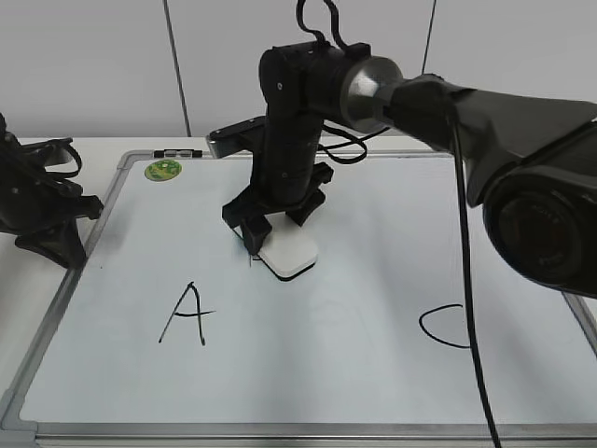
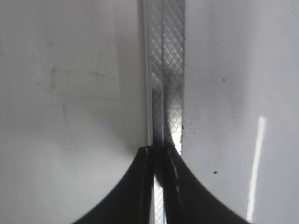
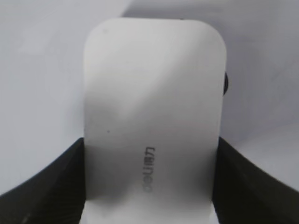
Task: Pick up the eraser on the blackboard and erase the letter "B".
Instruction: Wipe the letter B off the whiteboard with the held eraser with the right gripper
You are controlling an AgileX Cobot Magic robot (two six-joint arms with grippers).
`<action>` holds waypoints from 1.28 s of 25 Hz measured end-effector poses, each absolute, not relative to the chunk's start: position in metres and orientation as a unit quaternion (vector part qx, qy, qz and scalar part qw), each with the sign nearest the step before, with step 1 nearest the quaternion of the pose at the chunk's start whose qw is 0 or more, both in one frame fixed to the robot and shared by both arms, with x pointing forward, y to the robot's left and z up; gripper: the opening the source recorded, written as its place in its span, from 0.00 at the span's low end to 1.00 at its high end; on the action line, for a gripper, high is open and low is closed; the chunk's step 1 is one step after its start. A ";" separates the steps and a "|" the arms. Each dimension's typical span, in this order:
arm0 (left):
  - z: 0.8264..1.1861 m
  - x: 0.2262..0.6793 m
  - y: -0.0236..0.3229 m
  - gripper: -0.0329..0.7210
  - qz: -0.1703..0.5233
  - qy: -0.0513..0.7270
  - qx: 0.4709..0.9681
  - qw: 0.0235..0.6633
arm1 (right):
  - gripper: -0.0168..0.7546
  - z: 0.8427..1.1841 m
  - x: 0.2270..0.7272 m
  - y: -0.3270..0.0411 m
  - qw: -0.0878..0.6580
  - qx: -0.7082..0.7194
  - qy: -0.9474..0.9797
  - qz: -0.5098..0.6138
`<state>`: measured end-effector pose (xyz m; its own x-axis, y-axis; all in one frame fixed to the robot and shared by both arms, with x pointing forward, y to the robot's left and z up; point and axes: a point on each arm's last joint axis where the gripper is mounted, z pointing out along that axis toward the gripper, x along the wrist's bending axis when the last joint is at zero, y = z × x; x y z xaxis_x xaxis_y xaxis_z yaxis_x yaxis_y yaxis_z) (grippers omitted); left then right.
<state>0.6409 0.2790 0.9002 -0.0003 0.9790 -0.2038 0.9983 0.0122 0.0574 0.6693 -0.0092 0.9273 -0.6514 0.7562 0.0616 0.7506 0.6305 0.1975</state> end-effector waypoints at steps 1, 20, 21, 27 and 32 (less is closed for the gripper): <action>0.900 0.641 0.279 0.06 -0.052 0.705 0.701 0.093 | 0.73 0.927 0.669 -0.008 0.014 0.416 0.903 0.103; 0.900 0.641 0.279 0.06 -0.051 0.705 0.701 0.094 | 0.73 0.925 0.630 0.045 0.053 0.336 0.937 0.083; 0.900 0.641 0.279 0.06 -0.051 0.705 0.701 0.094 | 0.73 0.925 0.630 0.045 0.053 0.336 0.937 0.083; 0.900 0.641 0.279 0.06 -0.050 0.705 0.701 0.094 | 0.73 0.925 0.633 0.041 0.069 0.344 0.934 0.075; 0.900 0.641 0.279 0.06 -0.050 0.705 0.701 0.094 | 0.73 0.925 0.644 0.033 0.077 0.372 0.921 0.089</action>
